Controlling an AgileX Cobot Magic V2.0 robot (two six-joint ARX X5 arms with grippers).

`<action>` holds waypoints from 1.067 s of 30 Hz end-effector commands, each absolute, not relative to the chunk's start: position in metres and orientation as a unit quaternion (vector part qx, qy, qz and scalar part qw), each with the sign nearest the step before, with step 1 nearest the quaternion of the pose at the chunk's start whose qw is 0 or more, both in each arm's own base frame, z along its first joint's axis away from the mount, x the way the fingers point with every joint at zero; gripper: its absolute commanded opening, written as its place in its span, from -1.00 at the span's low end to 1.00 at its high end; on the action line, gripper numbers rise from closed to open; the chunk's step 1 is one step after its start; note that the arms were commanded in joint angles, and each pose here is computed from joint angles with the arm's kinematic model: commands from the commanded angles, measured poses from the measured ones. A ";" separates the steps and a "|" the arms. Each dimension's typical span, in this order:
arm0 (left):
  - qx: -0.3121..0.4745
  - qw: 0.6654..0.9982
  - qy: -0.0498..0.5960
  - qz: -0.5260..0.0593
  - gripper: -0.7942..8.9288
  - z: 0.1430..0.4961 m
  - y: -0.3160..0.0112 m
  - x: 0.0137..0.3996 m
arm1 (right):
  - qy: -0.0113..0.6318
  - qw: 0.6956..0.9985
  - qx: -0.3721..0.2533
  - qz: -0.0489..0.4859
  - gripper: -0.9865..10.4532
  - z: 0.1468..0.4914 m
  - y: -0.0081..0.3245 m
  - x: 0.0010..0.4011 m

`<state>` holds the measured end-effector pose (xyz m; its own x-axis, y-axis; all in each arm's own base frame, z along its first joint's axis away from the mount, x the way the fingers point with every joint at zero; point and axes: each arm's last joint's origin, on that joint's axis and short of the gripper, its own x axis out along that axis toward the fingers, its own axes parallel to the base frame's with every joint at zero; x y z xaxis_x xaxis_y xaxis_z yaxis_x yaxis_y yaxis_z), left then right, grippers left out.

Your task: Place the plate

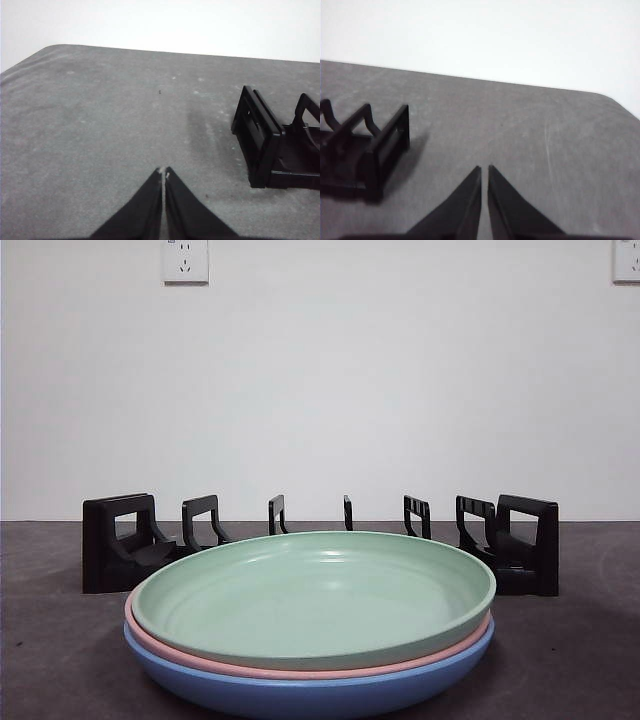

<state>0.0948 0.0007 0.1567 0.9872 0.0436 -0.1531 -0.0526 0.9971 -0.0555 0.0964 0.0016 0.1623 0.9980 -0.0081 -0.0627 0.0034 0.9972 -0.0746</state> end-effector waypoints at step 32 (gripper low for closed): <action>-0.029 0.995 0.088 0.026 -0.82 0.149 0.001 0.096 | 0.044 0.999 -0.016 -0.010 -0.79 0.158 0.002 0.097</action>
<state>0.0948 0.0007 0.1566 0.9872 0.0440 -0.1535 -0.0530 0.9971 -0.0554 0.0965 0.0012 0.1583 0.9951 -0.0242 -0.0960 0.0195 0.9986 -0.0488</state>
